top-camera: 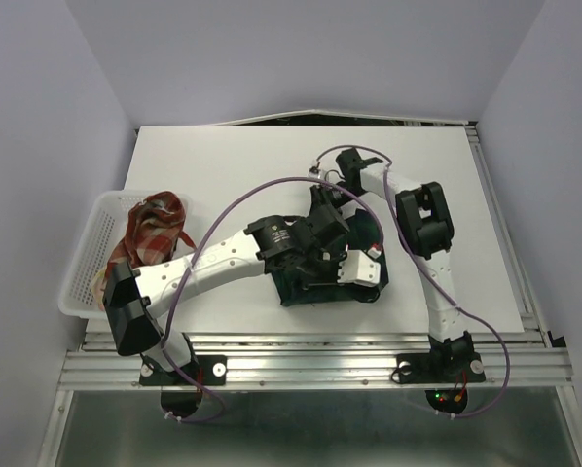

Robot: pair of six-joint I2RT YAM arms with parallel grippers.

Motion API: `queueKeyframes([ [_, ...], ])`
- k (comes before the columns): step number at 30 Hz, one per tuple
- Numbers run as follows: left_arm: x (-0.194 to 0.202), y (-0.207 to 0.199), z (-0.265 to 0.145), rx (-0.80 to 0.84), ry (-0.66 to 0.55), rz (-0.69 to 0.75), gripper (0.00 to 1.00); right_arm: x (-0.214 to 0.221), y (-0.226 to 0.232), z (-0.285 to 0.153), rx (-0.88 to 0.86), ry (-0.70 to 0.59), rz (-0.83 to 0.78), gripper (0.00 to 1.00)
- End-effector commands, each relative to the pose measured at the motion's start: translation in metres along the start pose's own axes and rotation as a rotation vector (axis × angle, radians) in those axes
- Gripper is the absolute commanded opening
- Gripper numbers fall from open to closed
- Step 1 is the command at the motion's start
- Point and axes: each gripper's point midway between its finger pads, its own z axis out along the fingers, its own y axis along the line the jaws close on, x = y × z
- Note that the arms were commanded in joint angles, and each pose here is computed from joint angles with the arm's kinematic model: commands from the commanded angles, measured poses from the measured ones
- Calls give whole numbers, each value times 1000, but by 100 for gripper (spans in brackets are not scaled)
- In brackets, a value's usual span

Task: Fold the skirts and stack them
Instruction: Fold the skirt

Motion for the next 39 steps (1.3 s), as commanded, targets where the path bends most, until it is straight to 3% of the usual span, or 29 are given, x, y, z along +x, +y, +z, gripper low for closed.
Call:
queueKeyframes([
  [1, -16, 31, -18, -89, -78, 32, 0, 27, 20, -1, -72, 39, 10, 47],
  [9, -1, 109, -19, -254, -51, 39, 0, 50, 38, -3, -155, 58, 61, 44],
  [18, 25, 154, 26, -364, -15, 40, 0, 51, 46, -1, -193, 63, 72, 44],
  [30, 56, 190, 61, -505, 24, -5, 0, 57, 44, 3, -204, 74, 99, 43],
  [39, 102, 179, 80, -541, 128, -66, 0, 59, 39, 5, -194, 81, 107, 43],
])
